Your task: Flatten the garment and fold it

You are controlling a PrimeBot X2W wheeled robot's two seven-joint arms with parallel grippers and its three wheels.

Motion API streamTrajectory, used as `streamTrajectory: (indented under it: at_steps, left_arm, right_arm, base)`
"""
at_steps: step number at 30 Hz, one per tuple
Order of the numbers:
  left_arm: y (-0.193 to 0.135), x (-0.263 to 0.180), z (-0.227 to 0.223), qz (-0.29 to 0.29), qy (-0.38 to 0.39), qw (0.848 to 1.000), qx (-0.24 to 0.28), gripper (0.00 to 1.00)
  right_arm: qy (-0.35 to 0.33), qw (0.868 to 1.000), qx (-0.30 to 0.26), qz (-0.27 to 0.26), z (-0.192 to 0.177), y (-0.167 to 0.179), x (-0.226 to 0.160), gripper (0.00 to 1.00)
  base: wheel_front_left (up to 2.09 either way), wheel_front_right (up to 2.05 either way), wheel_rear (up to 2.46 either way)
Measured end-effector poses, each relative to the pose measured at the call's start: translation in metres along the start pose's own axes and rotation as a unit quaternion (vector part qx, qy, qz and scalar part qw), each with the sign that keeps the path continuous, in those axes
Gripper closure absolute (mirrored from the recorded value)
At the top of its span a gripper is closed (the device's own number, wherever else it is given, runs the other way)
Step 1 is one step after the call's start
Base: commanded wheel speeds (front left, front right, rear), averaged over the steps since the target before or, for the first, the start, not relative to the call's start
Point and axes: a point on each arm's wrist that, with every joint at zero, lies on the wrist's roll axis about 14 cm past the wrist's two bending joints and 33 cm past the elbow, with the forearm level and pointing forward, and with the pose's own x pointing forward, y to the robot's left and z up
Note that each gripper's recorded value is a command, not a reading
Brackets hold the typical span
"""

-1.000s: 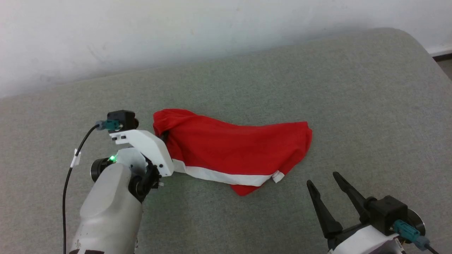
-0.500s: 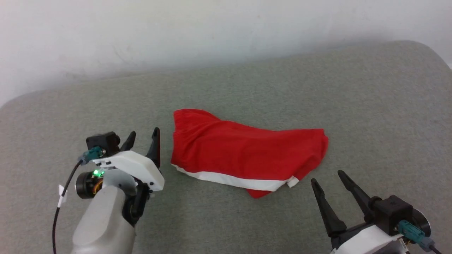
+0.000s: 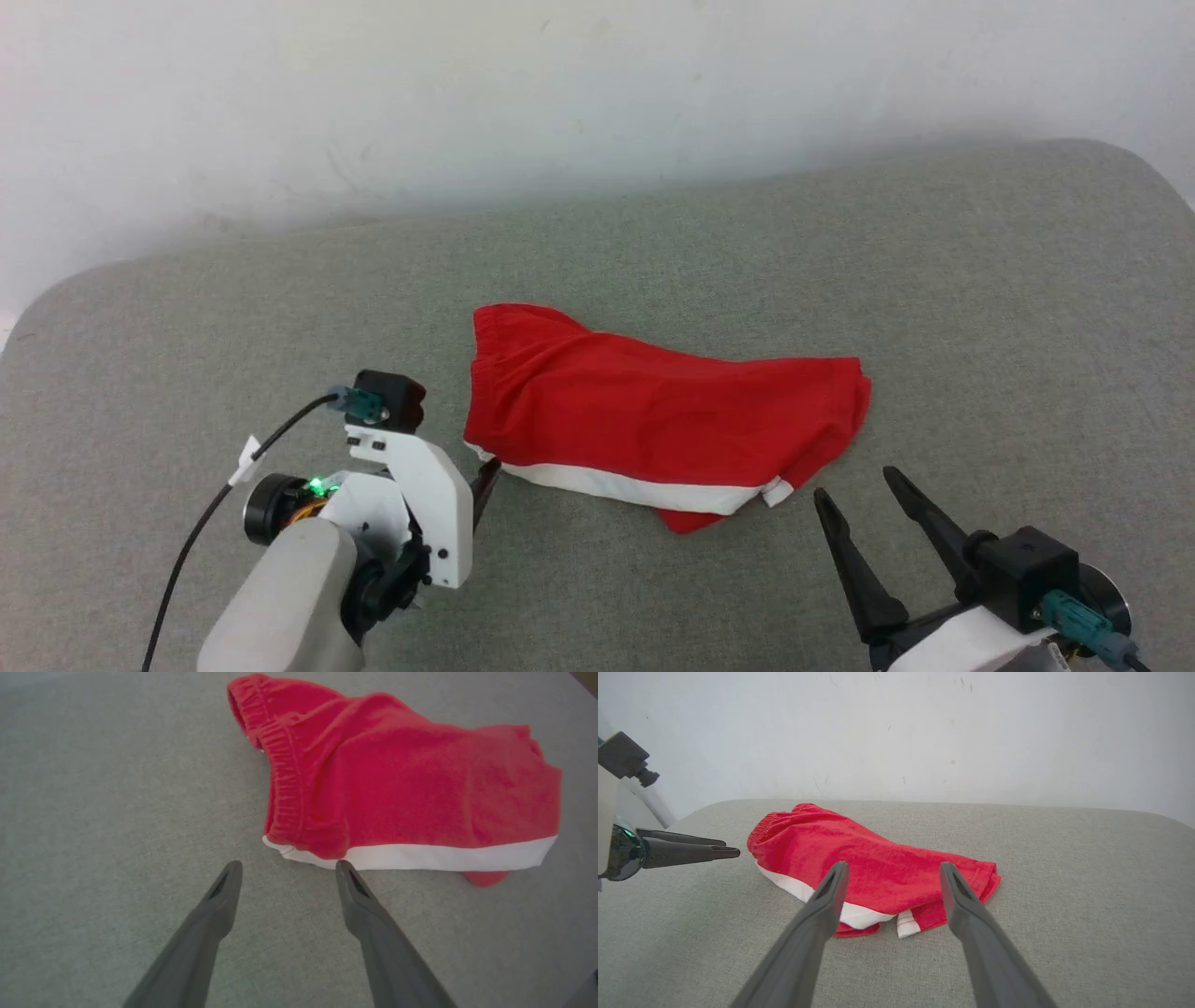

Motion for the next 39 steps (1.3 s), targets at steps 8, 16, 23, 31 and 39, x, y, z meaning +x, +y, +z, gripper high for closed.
streamTrajectory:
  at_steps: [8, 16, 23, 31, 39]
  left_arm:
    - [-0.013, 0.02, -0.014, -0.007, 0.045, 0.999, -0.02, 0.0]
    - [-0.013, 0.056, -0.026, 0.003, 0.093, 0.995, -0.033, 0.0]
    - [-0.018, 0.068, -0.038, -0.01, 0.156, 0.988, -0.008, 1.0]
    - [-0.023, 0.063, -0.033, -0.02, 0.119, 0.992, -0.031, 1.0]
    - [-0.023, 0.044, -0.022, -0.013, 0.059, 0.997, -0.042, 1.0]
  right_arm:
    - [0.015, 1.0, 0.006, -0.006, -0.007, -0.002, 0.001, 0.0]
    - [0.035, 0.999, 0.017, -0.015, -0.019, -0.009, 0.009, 0.0]
    - [0.046, 0.998, 0.021, -0.033, -0.025, -0.02, 0.006, 0.0]
    - [0.112, 0.991, 0.05, -0.051, -0.055, -0.037, 0.003, 0.0]
    - [0.209, 0.974, 0.078, -0.033, -0.088, -0.038, 0.022, 0.0]
  base:
    - [0.0, 0.0, 0.0]
    - [0.0, 0.0, 0.0]
    - [0.0, 0.0, 0.0]
    - [0.0, 0.0, 0.0]
    - [0.0, 0.0, 0.0]
